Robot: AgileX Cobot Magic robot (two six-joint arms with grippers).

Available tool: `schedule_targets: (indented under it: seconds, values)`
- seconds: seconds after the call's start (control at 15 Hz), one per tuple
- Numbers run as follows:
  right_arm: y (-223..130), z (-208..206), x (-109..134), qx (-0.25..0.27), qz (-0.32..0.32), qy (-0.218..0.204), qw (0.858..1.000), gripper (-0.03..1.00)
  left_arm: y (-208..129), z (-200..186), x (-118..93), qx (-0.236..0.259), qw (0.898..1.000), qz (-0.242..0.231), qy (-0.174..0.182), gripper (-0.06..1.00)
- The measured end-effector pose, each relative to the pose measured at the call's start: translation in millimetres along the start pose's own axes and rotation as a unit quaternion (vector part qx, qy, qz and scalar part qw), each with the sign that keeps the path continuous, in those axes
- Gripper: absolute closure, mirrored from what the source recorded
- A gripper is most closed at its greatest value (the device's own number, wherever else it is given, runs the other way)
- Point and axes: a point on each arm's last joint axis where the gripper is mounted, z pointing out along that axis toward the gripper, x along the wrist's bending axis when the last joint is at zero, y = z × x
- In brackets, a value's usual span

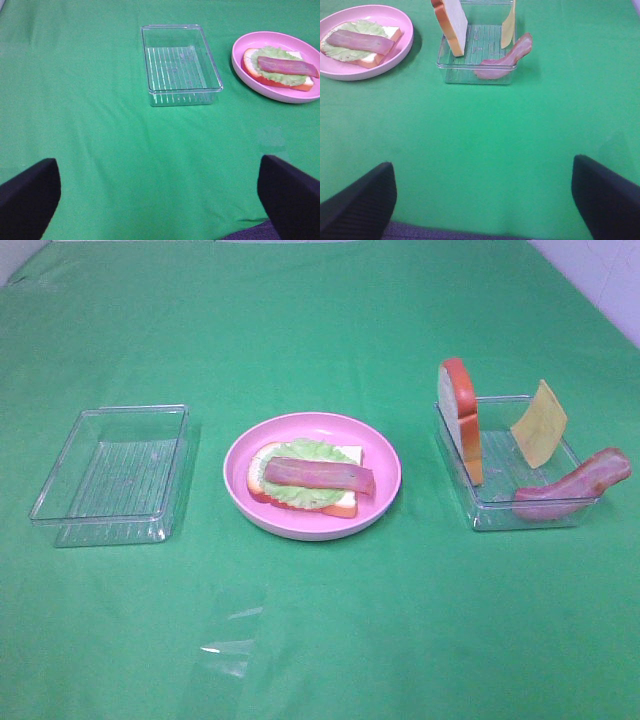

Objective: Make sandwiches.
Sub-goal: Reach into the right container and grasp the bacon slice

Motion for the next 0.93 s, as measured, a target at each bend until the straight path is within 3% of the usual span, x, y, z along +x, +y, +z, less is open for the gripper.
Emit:
schedule_targets:
  seconds: [0.47, 0.6, 0.93]
  values:
    - [0.0, 0.0, 0.0, 0.000, 0.000, 0.000, 1.000, 0.04, -0.3, -0.5, 0.0, -0.002, 1.000, -0.001, 0.001, -0.04]
    - [0.0, 0.0, 0.0, 0.000, 0.000, 0.000, 1.000, 0.04, -2.2, -3.6, -0.7, -0.017, 1.000, -0.012, 0.024, -0.04]
    - [0.0, 0.0, 0.0, 0.000, 0.000, 0.000, 1.000, 0.04, -2.3, -3.6, -0.8, -0.018, 0.999, -0.013, 0.027, -0.04]
